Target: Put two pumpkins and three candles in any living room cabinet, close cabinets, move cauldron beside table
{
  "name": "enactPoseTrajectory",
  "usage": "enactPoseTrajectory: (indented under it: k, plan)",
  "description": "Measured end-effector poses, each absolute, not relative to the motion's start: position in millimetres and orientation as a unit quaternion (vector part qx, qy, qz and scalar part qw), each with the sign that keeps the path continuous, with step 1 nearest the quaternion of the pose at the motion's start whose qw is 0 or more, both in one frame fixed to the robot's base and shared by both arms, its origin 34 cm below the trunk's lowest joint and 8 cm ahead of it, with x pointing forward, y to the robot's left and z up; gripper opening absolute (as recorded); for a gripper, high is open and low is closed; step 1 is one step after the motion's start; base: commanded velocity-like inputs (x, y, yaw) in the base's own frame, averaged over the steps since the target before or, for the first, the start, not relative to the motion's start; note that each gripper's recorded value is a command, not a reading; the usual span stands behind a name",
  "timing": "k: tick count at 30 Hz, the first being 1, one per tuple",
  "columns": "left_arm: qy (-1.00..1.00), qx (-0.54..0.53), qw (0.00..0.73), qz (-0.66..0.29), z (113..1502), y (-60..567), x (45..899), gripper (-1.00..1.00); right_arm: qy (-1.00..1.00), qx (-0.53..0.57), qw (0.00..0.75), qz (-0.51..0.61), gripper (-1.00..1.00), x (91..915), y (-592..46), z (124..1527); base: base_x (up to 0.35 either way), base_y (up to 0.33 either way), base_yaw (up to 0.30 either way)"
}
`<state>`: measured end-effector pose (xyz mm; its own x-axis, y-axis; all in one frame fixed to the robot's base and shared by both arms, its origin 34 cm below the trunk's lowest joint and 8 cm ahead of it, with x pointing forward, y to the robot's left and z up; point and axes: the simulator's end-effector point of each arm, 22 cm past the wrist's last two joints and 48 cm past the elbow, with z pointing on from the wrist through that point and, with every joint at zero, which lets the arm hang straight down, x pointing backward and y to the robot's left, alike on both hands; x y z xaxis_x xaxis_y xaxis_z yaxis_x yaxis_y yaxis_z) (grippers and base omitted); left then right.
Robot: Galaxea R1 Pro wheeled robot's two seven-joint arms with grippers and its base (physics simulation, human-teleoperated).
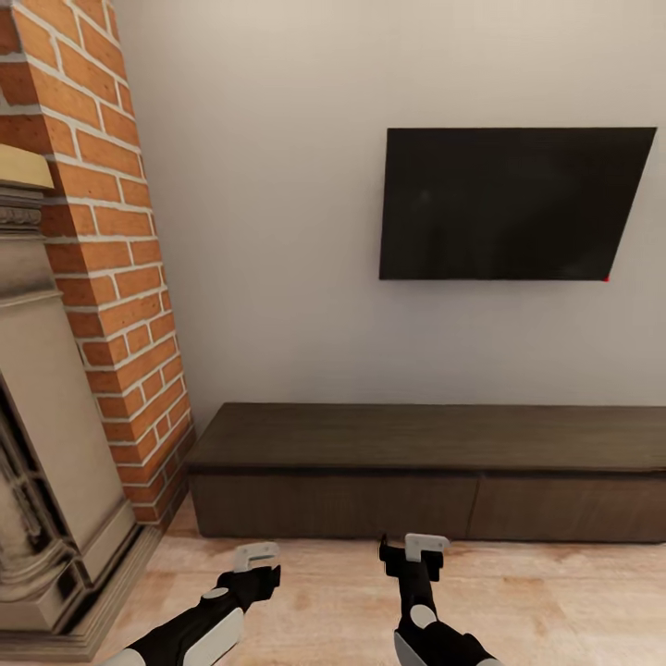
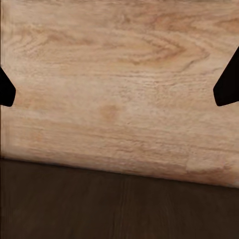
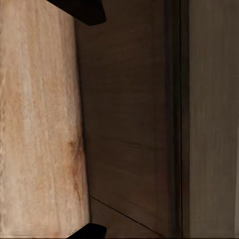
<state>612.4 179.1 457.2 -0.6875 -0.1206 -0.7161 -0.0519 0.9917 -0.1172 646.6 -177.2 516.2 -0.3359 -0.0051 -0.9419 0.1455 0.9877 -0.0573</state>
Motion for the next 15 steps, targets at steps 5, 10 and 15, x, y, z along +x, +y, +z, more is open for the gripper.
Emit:
enactPoseTrajectory:
  k: [5,10,15]
  plan:
    - [0.917,-0.047,0.392,-0.046,468,178,615,1.0,0.816,0.042,0.573,-0.065,1.0,647,-177,525,-0.174,0.0,-0.251]
    - [0.917,-0.047,0.392,-0.046,479,178,617,1.0,0.817,0.041,0.572,-0.065,1.0,648,-178,534,-0.037,0.0,-0.273]
    - [0.918,-0.048,0.392,-0.046,490,178,619,1.0,0.817,0.04,0.571,-0.064,1.0,650,-177,543,-0.174,0.07,-0.28]
